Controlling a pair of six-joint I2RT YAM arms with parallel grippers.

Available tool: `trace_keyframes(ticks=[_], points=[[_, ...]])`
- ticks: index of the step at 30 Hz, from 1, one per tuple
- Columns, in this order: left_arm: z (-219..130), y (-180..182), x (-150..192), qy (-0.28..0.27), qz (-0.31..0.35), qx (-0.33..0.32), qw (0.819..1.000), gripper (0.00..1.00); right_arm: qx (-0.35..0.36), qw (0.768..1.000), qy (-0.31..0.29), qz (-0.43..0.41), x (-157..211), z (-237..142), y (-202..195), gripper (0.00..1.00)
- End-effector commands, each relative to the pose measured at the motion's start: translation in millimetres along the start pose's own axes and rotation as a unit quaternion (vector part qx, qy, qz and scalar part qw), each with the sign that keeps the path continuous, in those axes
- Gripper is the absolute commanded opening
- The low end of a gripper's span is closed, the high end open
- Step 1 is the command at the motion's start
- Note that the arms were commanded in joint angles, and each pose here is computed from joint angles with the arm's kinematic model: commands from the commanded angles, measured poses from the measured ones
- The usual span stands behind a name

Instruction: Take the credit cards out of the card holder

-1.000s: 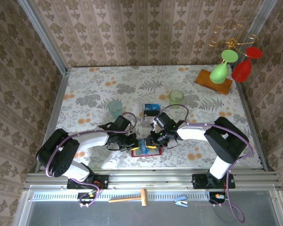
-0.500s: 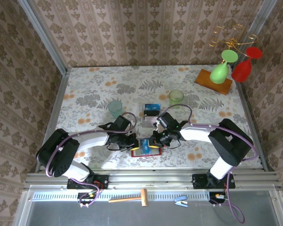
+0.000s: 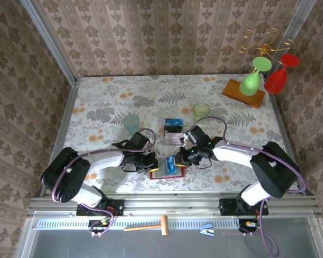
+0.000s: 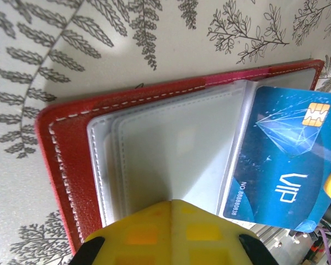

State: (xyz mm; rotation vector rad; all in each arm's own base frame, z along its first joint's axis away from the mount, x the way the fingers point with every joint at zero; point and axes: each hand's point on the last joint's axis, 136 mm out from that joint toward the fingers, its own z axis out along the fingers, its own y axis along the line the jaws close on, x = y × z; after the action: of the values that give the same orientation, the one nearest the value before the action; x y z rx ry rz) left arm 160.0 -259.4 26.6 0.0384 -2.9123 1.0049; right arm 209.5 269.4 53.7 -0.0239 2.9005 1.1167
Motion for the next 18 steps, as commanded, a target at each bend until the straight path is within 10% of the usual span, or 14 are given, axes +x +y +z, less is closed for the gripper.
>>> trace_keyframes(ticks=[1,18], points=[[-4.4,6.9,4.3,0.001,-0.01,-0.022,1.0,0.05,0.017,1.0,-0.002,-0.011,1.6,-8.3,-3.0,0.07],[-51.3,-21.9,-31.9,-0.085,0.011,0.031,0.996,0.1,0.077,0.987,-0.002,-0.141,-21.4,-41.7,21.8,0.0]])
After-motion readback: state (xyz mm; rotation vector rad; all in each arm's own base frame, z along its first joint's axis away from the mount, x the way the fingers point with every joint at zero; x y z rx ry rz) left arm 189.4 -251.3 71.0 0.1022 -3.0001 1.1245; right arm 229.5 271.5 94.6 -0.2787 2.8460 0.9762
